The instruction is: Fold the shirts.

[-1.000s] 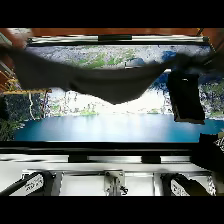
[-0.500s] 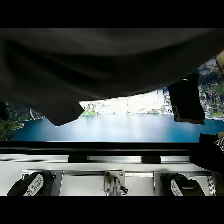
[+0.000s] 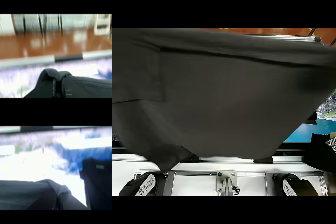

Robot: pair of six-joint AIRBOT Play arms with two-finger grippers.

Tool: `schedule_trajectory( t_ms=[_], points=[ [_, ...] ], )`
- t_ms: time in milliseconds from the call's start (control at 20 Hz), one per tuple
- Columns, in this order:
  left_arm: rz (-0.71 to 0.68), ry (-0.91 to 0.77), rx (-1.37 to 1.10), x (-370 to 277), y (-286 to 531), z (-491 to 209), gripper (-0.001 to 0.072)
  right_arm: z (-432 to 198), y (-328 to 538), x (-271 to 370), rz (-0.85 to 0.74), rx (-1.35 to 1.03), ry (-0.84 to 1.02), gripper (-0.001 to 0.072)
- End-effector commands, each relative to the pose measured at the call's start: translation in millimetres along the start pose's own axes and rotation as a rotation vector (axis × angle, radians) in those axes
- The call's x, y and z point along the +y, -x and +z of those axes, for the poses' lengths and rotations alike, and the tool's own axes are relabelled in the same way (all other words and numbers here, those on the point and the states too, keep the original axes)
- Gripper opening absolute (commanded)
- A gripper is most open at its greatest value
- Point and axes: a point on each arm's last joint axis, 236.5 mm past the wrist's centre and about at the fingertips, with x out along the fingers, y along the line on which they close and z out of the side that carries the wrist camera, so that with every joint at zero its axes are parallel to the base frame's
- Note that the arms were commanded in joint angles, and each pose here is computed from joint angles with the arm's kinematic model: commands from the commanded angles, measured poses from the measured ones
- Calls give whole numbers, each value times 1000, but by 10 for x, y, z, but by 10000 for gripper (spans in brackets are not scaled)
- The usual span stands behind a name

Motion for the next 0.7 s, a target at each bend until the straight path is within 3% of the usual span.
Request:
schedule_trajectory(
  t_ms=[0, 200, 450, 650],
  points=[
    [-29, 156, 252, 313, -618, -1023, 41, -413, -830, -236, -67, 267, -22, 86],
    [-95, 267, 401, 394, -1527, -1811, 41, -711, -2133, -143, 20, 392, -100, 86],
    [30, 335, 295, 802, -2574, -2311, 41, -814, -3399, -44, 110, 292, -247, 86],
    [84, 420, 352, 1042, -2979, -3020, 40, -913, -3982, -117, 112, 216, -327, 86]
  ],
)
